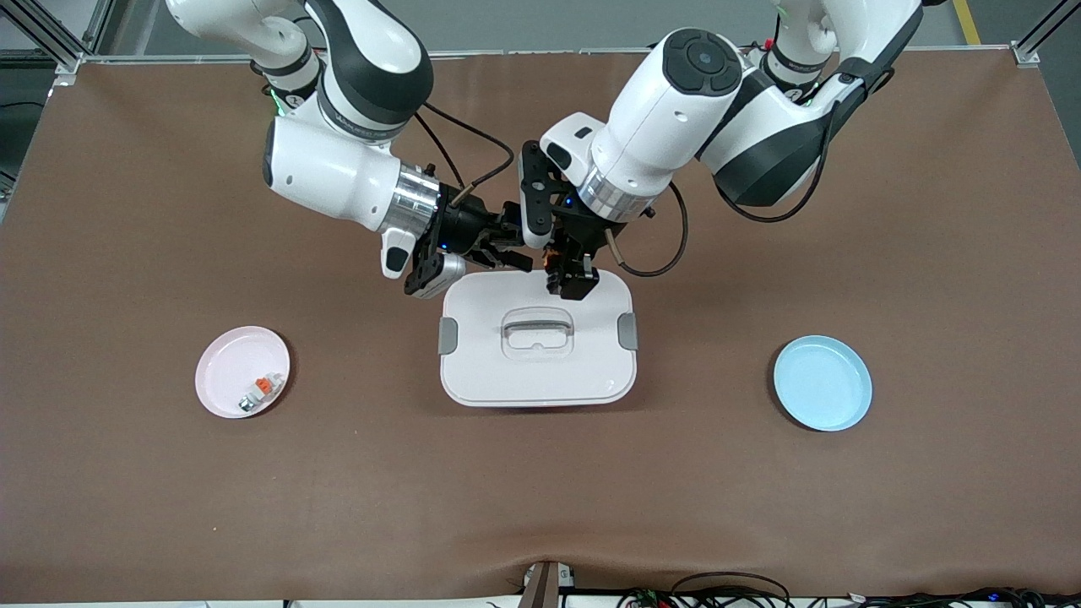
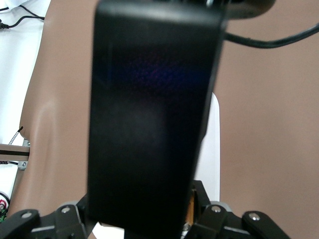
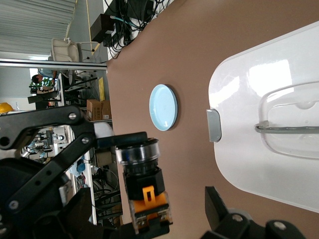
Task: Transfer orange switch to right arm and place
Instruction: 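Bring the open right gripper around the switch beside the left gripper, then close the right gripper on the switch's black end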
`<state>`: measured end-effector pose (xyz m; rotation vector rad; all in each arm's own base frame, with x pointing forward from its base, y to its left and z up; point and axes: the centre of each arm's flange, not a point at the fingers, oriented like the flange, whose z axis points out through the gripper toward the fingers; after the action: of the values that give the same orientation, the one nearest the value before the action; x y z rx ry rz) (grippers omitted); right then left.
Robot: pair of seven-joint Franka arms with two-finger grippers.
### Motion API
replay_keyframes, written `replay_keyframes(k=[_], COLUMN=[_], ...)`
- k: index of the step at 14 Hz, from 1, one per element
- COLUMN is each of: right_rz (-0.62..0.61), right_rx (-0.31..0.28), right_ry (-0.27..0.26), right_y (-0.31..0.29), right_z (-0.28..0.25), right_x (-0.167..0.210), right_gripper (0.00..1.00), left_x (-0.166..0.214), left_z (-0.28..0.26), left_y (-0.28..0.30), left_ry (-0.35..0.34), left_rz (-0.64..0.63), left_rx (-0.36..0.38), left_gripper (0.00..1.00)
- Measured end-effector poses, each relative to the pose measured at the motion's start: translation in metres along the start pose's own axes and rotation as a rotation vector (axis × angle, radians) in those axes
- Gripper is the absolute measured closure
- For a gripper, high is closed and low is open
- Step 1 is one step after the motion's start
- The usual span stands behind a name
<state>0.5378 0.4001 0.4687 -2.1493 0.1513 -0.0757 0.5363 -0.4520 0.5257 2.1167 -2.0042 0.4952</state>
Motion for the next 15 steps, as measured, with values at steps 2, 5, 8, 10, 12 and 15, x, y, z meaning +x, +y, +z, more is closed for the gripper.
replay_keyframes(k=[2, 5, 8, 10, 12, 15], right_rz=[-0.001, -0.002, 0.000, 0.001, 0.001, 0.000], right_rx=[-0.004, -0.001, 0.002, 0.001, 0.002, 0.003], right_ry=[0.008, 0.010, 0.011, 0.010, 0.010, 0.009], right_y=[0.0033, 0.0021, 0.0022, 0.0029, 0.0027, 0.0016], right_z=[0.0035, 0.0047, 0.0063, 0.0074, 0.0075, 0.0079], right_x=[0.0016, 0.0038, 0.0054, 0.0060, 0.0061, 0.0055], right_gripper=[0.00, 0.00, 0.00, 0.00, 0.00, 0.10], left_x=[0.0000, 0.0000, 0.0001, 0.0003, 0.0003, 0.0010], left_z=[0.0000, 0.0000, 0.0000, 0.0001, 0.0001, 0.0003], left_y=[0.0000, 0.0000, 0.0001, 0.0003, 0.0003, 0.0010], left_ry=[0.000, 0.000, 0.000, 0.000, 0.000, 0.000], left_rz=[0.000, 0.000, 0.000, 0.001, 0.001, 0.002], left_rx=[0.000, 0.000, 0.000, 0.000, 0.000, -0.001], left_gripper=[0.26, 0.26, 0.26, 0.26, 0.26, 0.26])
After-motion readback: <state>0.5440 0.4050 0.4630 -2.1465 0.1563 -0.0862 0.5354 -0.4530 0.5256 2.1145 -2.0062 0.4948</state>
